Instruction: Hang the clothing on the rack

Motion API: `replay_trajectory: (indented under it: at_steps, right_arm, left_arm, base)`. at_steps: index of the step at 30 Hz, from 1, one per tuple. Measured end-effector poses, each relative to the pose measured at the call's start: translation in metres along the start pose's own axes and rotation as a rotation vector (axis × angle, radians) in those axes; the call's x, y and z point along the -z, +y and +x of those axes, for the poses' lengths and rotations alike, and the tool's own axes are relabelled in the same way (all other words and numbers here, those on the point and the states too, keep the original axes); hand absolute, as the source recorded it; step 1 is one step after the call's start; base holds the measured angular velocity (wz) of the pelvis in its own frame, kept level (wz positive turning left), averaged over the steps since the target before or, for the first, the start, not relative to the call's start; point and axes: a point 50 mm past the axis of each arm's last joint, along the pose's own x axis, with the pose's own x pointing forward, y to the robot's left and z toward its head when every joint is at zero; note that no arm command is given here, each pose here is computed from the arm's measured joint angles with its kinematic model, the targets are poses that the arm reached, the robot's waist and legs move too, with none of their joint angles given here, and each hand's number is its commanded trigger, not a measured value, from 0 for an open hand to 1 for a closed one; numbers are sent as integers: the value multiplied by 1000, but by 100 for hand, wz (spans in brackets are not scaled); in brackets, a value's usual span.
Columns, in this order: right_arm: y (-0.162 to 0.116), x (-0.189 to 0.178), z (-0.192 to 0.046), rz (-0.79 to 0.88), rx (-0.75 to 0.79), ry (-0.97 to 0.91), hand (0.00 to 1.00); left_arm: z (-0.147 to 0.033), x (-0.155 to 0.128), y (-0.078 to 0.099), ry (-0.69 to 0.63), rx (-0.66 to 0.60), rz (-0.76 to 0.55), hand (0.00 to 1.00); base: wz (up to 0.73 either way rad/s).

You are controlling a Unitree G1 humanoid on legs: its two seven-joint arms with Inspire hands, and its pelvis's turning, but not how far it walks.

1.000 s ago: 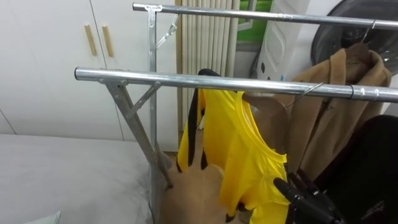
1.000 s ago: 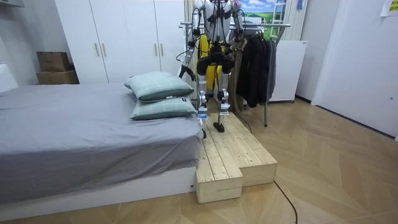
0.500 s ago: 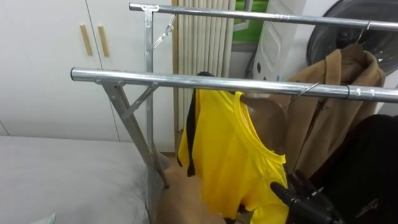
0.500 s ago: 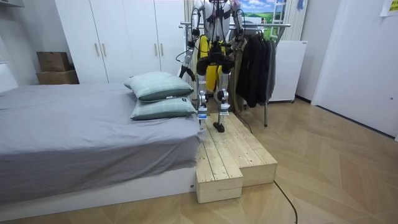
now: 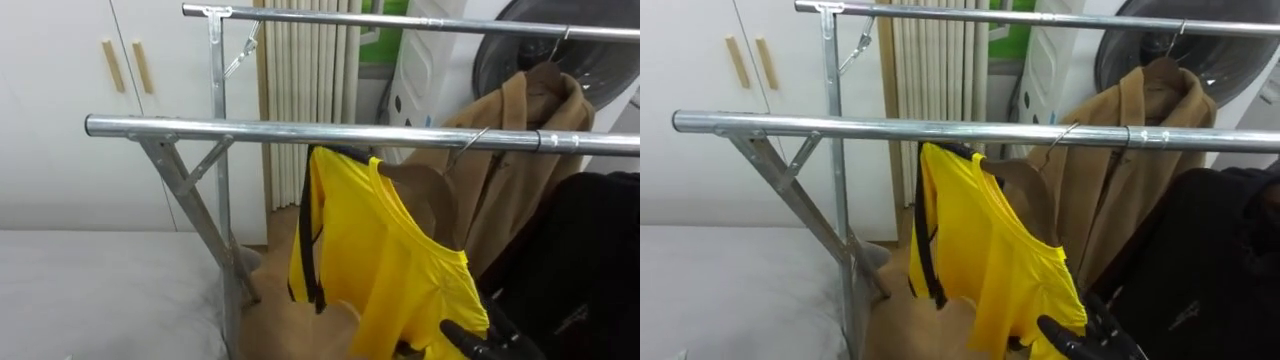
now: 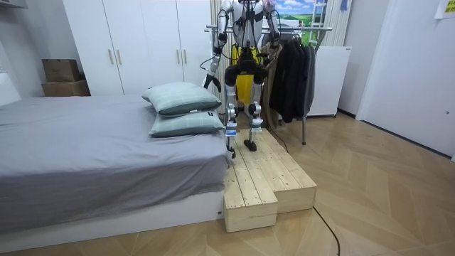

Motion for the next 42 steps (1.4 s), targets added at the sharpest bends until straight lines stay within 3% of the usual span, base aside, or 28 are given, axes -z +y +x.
replay_trajectory:
  at_steps: [14, 20, 30, 42]
  right_arm:
    - [-49, 37, -39, -143, 186, 185, 0]
    - [-59, 61, -54, -289, 216, 332, 0]
    - [-70, 72, -63, -617, 295, 468, 0]
    - [-90, 115, -112, -612, 448, 629, 0]
  left_arm:
    - [1, 1, 3, -3, -11, -14, 0]
    - [1, -1, 6, -10, -19, -8, 0]
    - [3, -9, 9, -55, -48, -27, 0]
    - [1, -5, 6, -45, -77, -30, 0]
  base:
    - [-2]
    - [-1]
    - [-4]
    - [-7]
